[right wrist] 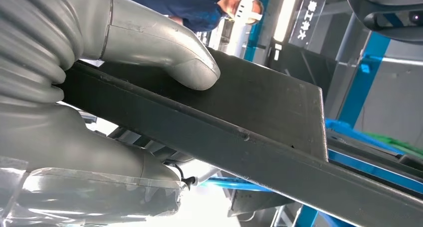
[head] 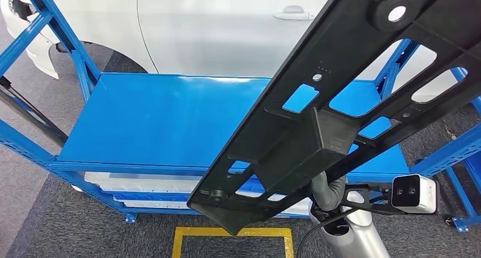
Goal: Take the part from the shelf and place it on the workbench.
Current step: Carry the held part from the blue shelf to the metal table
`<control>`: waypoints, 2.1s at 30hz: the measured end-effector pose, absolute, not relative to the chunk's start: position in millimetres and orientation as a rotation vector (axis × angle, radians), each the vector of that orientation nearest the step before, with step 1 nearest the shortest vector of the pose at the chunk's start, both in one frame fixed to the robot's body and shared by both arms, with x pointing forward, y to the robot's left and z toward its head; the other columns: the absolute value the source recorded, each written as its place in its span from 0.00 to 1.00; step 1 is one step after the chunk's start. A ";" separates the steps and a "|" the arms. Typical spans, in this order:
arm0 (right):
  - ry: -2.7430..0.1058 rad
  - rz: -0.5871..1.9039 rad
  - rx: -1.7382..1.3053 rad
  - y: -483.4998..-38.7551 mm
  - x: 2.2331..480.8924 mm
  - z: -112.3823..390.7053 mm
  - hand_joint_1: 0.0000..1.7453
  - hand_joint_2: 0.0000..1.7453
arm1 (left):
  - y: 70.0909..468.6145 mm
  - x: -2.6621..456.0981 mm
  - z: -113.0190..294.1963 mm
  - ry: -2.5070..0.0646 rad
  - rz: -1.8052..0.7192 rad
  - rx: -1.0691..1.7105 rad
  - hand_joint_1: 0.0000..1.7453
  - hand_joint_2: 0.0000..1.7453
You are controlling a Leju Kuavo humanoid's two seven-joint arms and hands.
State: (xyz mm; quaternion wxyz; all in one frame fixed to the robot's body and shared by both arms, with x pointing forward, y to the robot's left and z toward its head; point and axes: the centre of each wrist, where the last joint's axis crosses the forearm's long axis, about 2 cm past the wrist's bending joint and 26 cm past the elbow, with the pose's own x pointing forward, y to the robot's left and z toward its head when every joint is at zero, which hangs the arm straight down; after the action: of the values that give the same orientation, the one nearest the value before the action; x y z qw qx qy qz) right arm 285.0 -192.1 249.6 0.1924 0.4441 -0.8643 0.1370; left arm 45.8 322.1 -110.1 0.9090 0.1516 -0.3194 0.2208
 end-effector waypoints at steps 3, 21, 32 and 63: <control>-2.438 0.395 1.242 -193.0 285.6 252.5 1.00 1.00 | 323.0 45.6 -110.0 -0.638 0.450 0.311 0.00 1.00; -2.479 0.406 1.214 -193.5 280.6 252.9 1.00 1.00 | 339.5 43.8 -109.0 -0.591 0.430 0.351 0.00 1.00; -2.492 0.403 1.188 -192.0 280.8 250.3 1.00 1.00 | 336.3 41.7 -109.5 -0.595 0.421 0.349 0.00 1.00; -2.489 0.401 1.188 -191.5 276.1 245.6 1.00 1.00 | 331.1 36.2 -110.4 -0.529 0.447 0.342 0.00 1.00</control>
State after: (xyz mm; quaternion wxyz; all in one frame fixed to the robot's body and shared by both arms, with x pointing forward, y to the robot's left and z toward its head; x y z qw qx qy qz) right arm 276.1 -191.5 245.6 0.1765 0.4197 -0.8790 0.1415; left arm 36.2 331.1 -110.4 0.9263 0.1666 -0.2582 0.2181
